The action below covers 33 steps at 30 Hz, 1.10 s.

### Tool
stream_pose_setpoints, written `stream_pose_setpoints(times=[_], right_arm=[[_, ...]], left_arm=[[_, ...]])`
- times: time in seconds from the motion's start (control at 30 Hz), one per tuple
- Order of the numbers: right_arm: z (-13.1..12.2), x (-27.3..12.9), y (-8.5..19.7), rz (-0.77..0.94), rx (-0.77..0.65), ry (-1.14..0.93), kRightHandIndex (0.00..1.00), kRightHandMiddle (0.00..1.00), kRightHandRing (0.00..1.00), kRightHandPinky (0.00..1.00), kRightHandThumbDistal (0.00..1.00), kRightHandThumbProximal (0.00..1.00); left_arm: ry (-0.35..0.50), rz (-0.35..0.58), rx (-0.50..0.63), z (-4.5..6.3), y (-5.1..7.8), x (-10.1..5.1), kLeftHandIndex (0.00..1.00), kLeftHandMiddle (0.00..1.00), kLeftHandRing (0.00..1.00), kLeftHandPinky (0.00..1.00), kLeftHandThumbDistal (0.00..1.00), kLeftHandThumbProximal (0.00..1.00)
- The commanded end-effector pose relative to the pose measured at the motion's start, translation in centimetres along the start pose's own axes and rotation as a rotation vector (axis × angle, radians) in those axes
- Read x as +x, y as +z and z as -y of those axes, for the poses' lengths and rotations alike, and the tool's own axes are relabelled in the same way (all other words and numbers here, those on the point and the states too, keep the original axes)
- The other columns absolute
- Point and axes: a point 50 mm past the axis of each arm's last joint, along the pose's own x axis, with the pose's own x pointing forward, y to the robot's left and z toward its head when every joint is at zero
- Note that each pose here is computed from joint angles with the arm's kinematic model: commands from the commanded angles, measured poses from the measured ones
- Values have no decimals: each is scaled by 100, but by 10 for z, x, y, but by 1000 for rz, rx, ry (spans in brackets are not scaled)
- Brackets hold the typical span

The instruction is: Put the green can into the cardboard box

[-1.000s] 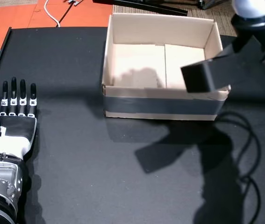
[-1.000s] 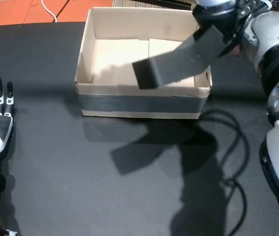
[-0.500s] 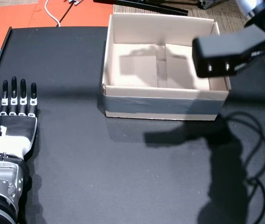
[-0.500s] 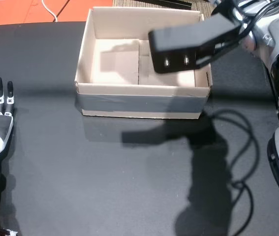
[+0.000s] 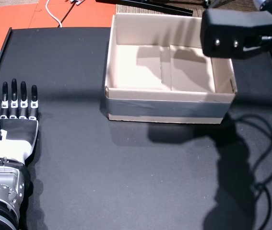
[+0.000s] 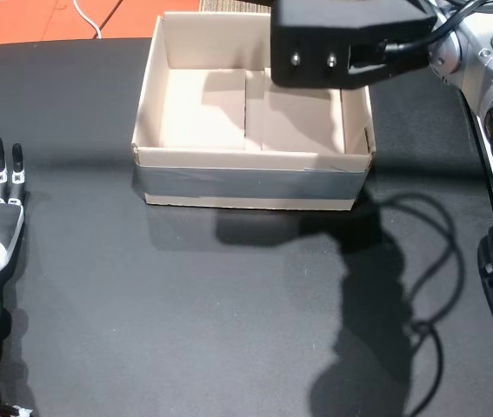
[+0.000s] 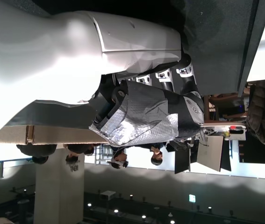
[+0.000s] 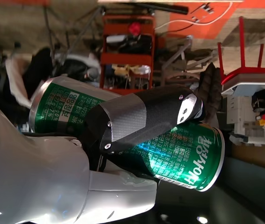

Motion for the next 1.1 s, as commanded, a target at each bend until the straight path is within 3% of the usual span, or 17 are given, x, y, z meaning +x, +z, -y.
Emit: stream_pose_setpoints(times=[0.0,0.1,0.17,0.23,0.27,0.3,0.37,0.4,0.5,0.53,0.6,0.7,0.73,0.83,0.9,0.97,1.07], right_arm=[[-8,0,7,-8,62,5,0,5,18,20,8,42],[-18,-1,12,-13,77,52,0,5,14,13,9,46],[-26,-1,18,-9,71,101,13,12,18,14,5,48],[-34,-2,23,-2,91,155,5,8,17,14,2,47],[-38,-4,25,2,112,183,1,6,18,13,1,40],[-41,-4,27,3,129,208,1,9,22,14,0,40],[-48,-7,29,-2,140,263,5,15,29,15,3,58],[-52,-8,30,-13,148,303,4,17,34,14,2,61],[-61,-10,33,-31,176,406,11,28,43,12,4,59],[-64,-11,33,-48,188,452,22,39,52,25,6,61],[-67,-11,32,-91,220,541,33,46,51,31,4,60],[-70,-11,32,-130,218,638,38,47,46,38,2,54],[-71,-11,32,-139,209,661,37,45,43,41,1,52],[-71,-11,32,-166,207,717,25,34,34,32,2,50],[-70,-11,31,-167,203,740,22,33,32,32,5,52],[-69,-11,29,-164,195,755,20,33,31,31,6,53],[-68,-12,27,-163,185,766,25,39,36,39,5,54]], left_arm=[[126,-44,5,-30,-12,-14,54,52,61,75,0,56],[130,-48,6,-29,-14,-13,53,52,60,73,0,58],[131,-49,3,-28,-15,-13,54,52,61,74,0,59],[130,-49,-1,-28,-15,-13,54,53,62,74,0,60],[129,-48,-3,-28,-15,-13,54,53,61,74,0,60],[129,-48,-3,-29,-16,-13,54,52,61,73,0,60],[131,-47,-1,-28,-16,-13,54,53,63,74,0,59],[131,-46,-1,-28,-16,-13,54,52,62,73,0,59],[131,-44,-4,-28,-15,-13,53,52,61,73,0,57],[133,-43,-1,-28,-15,-13,53,52,61,73,0,57],[134,-42,-2,-28,-15,-13,54,52,62,74,0,57],[134,-40,-10,-28,-15,-12,54,53,64,76,0,57],[136,-38,-9,-28,-15,-12,54,53,64,76,0,57],[138,-37,-4,-28,-15,-12,54,53,63,75,0,57],[134,-38,-8,-28,-15,-13,53,52,61,74,0,57],[127,-39,-6,-29,-14,-13,52,51,61,73,0,57],[126,-40,1,-29,-14,-13,54,51,61,75,0,57]])
